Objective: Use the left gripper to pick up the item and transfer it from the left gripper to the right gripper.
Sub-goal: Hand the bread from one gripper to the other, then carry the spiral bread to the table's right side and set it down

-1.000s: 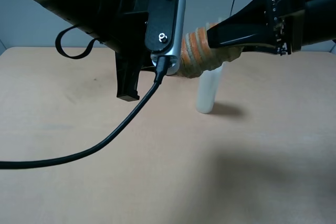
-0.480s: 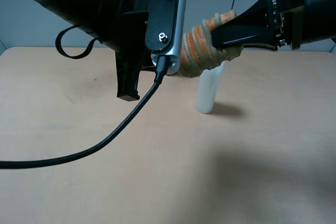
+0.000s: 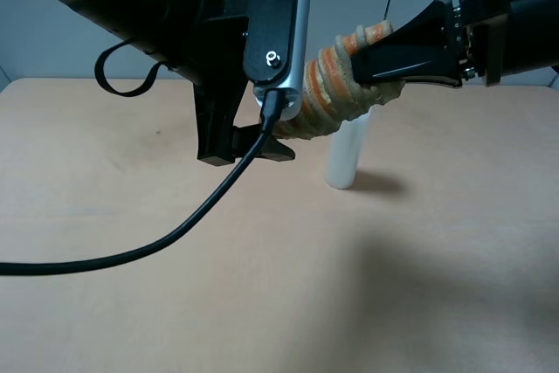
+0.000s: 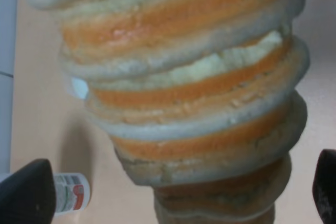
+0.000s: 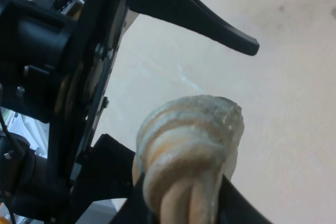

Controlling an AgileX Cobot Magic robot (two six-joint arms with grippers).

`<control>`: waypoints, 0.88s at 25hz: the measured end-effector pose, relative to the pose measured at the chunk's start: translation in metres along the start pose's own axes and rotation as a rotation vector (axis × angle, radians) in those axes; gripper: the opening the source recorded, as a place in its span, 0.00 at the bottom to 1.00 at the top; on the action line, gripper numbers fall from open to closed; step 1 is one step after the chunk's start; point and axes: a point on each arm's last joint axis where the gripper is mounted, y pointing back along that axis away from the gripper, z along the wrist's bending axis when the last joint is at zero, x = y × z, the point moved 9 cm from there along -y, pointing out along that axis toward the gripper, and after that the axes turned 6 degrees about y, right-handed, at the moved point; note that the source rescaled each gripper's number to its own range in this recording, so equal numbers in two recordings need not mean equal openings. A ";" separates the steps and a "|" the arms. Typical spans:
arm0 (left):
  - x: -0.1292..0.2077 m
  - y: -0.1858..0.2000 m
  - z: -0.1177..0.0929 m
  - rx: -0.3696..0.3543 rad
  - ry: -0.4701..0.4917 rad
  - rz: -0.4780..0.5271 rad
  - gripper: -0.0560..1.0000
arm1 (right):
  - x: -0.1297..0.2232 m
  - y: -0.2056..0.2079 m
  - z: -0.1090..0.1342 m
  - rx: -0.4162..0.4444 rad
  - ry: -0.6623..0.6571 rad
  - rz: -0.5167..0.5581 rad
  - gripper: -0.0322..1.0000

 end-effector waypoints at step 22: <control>-0.028 0.065 0.016 -0.104 0.156 -0.114 1.00 | 0.000 0.000 0.000 -0.002 -0.022 0.002 0.05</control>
